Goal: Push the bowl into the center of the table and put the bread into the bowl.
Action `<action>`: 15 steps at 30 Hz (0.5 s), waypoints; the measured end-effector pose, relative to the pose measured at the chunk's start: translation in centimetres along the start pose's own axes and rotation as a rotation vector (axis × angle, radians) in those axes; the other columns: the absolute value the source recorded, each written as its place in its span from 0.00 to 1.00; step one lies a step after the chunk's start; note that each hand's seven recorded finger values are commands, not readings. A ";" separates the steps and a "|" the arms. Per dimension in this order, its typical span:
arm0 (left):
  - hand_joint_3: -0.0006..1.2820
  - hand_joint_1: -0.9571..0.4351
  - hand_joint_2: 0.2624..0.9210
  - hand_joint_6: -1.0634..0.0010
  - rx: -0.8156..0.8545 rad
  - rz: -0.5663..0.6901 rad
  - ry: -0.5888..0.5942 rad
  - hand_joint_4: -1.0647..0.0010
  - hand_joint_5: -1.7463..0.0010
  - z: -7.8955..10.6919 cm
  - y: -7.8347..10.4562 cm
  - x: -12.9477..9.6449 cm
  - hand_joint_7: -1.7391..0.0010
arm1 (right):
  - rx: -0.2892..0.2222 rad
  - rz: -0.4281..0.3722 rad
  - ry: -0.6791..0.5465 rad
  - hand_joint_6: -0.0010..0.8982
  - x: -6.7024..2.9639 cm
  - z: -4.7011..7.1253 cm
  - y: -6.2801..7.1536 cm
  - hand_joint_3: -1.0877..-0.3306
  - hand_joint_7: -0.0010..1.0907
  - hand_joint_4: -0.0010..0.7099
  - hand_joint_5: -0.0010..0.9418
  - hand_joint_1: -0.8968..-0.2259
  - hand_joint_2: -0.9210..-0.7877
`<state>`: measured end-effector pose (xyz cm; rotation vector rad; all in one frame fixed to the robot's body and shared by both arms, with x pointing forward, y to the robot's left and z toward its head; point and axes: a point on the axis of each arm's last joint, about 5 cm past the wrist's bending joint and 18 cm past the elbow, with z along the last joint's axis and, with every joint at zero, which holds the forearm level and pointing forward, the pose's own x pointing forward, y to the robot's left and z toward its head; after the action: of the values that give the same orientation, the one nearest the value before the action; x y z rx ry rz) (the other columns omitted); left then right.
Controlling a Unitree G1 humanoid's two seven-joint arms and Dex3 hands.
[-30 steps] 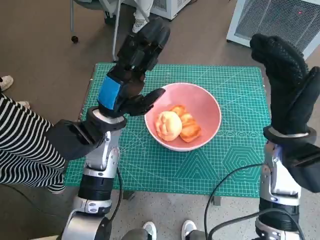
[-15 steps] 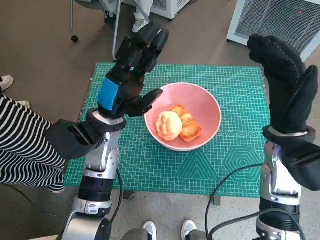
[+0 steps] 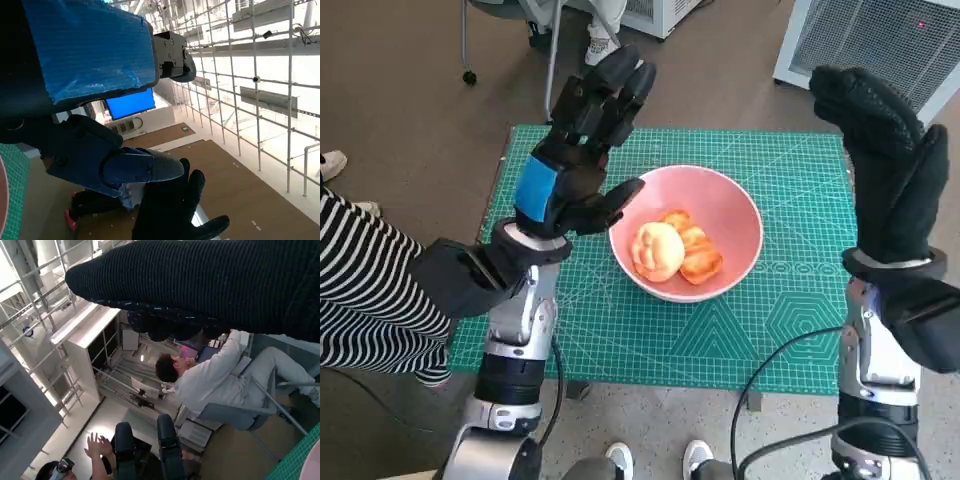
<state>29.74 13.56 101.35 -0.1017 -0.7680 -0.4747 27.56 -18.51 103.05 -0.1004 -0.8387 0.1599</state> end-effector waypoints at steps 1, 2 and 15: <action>0.26 0.21 1.00 1.00 0.000 0.000 0.000 0.88 0.99 0.0 0.0 0.0 0.72 | -0.001 0.000 0.000 0.08 0.00 0.0 0.0 0.46 0.53 0.29 0.00 0.10 0.00; 0.26 0.21 1.00 1.00 0.000 0.000 0.000 0.88 0.99 0.0 0.0 0.0 0.72 | -0.001 0.000 0.001 0.08 0.00 0.0 0.0 0.46 0.53 0.29 0.00 0.10 0.00; 0.23 0.21 0.99 1.00 -0.001 0.001 0.000 0.88 0.99 0.0 0.0 -0.1 0.72 | -0.001 -0.002 0.015 0.08 -0.10 -0.3 -0.1 0.47 0.53 0.29 0.00 0.12 0.00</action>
<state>29.66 13.61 101.31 -0.1032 -0.7678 -0.4742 27.69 -18.62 102.81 -0.1015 -0.8237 0.1571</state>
